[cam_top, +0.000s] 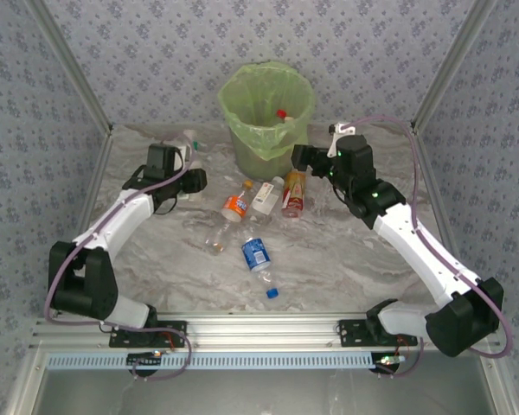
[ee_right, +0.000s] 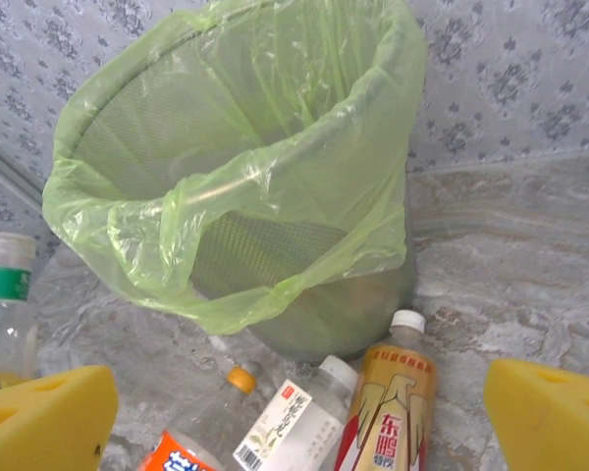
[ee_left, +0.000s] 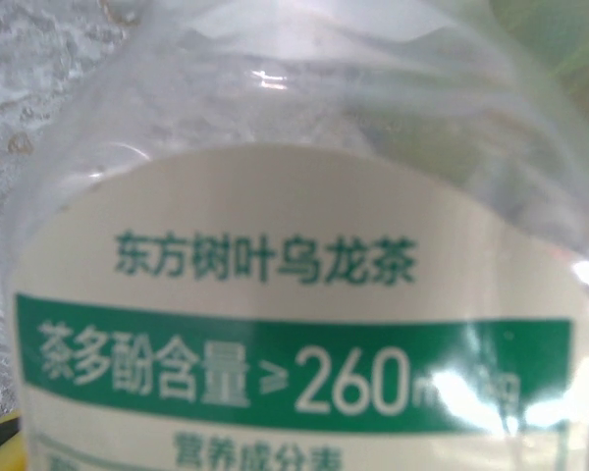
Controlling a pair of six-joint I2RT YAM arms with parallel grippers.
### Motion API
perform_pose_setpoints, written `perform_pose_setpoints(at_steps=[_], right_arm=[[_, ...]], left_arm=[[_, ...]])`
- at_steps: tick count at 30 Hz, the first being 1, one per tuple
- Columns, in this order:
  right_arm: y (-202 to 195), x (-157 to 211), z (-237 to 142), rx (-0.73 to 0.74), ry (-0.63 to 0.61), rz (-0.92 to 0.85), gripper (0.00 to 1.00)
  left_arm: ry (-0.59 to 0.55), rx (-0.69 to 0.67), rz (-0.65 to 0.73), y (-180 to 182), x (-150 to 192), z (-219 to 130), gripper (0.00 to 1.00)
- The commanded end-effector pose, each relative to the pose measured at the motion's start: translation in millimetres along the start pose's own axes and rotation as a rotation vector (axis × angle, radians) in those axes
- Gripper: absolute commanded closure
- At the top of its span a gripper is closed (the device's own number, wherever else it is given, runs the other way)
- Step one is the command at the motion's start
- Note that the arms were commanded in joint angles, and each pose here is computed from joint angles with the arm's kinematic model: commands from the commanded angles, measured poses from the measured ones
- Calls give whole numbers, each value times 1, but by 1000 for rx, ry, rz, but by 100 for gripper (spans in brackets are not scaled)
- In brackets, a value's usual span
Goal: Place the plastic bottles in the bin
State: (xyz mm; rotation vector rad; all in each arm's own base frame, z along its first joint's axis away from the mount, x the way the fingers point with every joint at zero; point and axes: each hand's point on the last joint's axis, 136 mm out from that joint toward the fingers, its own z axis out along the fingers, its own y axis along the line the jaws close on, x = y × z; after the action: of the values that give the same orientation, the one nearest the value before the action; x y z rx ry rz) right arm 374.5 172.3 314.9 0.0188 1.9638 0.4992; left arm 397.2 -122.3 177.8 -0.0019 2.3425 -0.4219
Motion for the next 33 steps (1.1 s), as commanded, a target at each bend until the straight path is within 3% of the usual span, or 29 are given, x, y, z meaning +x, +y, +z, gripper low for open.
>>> perform_pose_setpoints(at_steps=[1,12,21,33], right_arm=[[11,-1,-7,-81,1,50,2],[-1,-13,-10,-72,-65,108,3],[-9,-9,-11,-41,-59,109,3],[-9,-9,-13,-44,-57,118,3]], left_arm=[[-97,58,-46,-14,-26,-25,100],[-423,65,-89,-33,-92,-92,100],[-640,194,-153,-68,-130,-142,100],[-720,381,-100,-131,-185,-165,100]])
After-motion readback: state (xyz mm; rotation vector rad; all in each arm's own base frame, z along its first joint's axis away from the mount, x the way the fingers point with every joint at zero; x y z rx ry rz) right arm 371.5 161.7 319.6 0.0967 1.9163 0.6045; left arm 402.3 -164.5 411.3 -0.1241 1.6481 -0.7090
